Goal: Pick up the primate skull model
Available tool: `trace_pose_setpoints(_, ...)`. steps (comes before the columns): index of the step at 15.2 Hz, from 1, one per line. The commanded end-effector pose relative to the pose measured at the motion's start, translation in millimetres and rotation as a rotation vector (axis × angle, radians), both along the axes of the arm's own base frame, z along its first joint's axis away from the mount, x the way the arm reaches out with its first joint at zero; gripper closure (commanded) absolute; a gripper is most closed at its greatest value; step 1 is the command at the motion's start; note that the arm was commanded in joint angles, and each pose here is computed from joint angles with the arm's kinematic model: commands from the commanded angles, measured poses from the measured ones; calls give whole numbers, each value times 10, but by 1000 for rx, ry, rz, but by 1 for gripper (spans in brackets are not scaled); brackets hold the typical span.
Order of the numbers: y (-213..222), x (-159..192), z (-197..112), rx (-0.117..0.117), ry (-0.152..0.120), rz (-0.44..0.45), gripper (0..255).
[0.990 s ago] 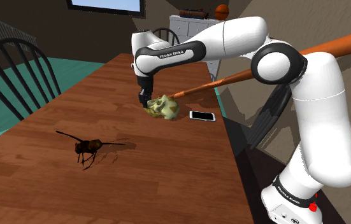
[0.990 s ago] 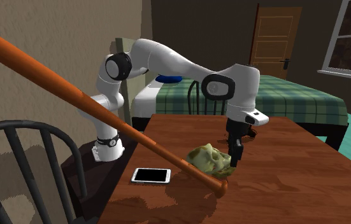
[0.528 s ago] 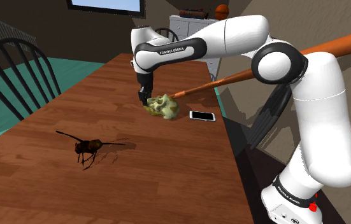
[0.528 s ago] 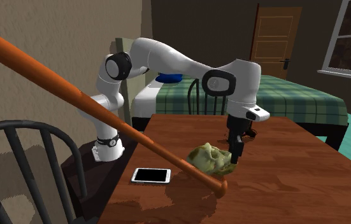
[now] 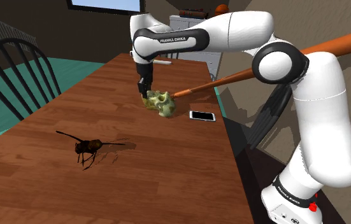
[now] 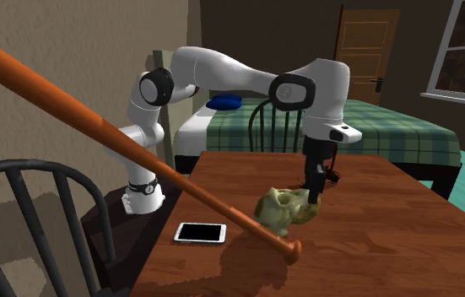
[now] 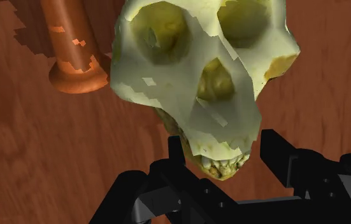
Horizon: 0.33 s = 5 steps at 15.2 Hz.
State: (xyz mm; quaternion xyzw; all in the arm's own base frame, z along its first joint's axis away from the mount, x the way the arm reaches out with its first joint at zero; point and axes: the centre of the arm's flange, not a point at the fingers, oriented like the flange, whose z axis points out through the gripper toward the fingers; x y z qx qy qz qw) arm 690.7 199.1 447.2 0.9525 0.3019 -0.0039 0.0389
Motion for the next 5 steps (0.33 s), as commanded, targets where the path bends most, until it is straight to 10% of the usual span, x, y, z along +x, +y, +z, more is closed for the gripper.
trace_pose_setpoints(1, -11, -19, 106, 0, -2, 0, 255)
trace_pose_setpoints(5, -10, -19, 220, 0, -2, 0, 255)
